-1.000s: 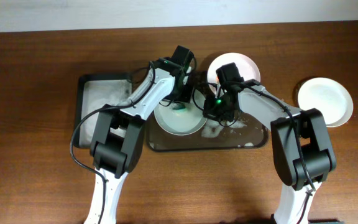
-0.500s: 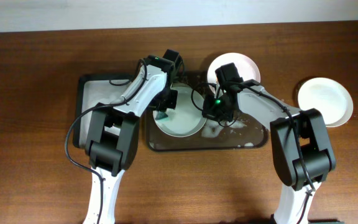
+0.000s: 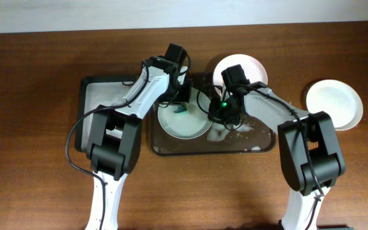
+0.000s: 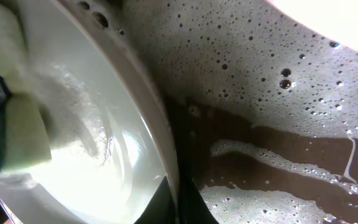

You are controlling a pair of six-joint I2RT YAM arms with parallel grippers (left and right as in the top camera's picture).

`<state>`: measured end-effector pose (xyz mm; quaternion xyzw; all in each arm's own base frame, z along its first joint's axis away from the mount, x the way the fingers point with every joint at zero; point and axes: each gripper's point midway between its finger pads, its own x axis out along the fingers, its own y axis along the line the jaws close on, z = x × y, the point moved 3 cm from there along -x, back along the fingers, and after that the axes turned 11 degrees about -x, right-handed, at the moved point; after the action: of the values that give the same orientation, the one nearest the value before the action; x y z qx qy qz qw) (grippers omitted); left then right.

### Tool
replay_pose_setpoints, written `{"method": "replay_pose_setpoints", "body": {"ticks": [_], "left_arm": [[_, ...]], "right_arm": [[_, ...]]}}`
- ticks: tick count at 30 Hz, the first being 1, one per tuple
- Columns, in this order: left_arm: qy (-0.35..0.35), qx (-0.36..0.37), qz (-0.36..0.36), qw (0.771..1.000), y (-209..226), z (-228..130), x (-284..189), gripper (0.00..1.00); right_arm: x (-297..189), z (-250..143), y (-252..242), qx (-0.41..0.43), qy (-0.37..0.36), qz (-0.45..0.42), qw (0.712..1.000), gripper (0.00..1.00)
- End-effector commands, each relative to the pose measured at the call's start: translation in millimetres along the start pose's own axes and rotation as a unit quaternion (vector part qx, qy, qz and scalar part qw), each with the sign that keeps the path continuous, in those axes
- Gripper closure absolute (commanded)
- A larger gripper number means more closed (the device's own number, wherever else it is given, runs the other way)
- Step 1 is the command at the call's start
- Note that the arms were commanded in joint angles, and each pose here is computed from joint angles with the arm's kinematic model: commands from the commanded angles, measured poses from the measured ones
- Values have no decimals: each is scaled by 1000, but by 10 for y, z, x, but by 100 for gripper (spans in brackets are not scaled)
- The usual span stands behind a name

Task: Clean dirty plates on tray and stack at the side
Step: 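Scrub the pale green plate with the sponge while right gripper holds it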

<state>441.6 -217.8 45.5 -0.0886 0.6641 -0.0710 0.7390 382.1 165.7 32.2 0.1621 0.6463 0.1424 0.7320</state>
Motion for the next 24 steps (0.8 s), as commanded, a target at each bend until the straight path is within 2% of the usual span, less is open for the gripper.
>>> {"method": "replay_pose_setpoints", "body": {"ticks": [1,5,7,9,12,14,15,18,21,24], "left_arm": [[-29,-23,110,993,346,41,-5,99],[19,-25,131,991,424,-166,-25,99],[62,-27,117,991,398,-332,-34,99],[102,-17,74,992,288,-464,-35,99],[147,29,-44,988,-30,-583,-55,99],[148,52,-99,983,-180,-576,-72,99],[141,55,-102,983,-195,-548,-68,99],[92,67,-79,990,-160,-358,-14,99],[22,34,9,999,49,-98,33,99],[-41,-7,77,996,232,119,10,99]], "right_arm": [[75,-2,-62,5,4,-16,1000,96],[76,-1,-62,5,4,-16,1000,96],[76,0,-61,4,4,-16,1000,96],[76,0,-62,4,4,-16,1000,96],[76,1,-61,4,4,-16,1000,96],[76,1,-61,4,4,-16,1000,96],[76,1,-61,4,4,-16,1000,96],[76,0,-62,4,4,-16,1000,96],[76,0,-62,4,4,-16,1000,96],[76,-1,-62,5,4,-16,1000,96]]}}
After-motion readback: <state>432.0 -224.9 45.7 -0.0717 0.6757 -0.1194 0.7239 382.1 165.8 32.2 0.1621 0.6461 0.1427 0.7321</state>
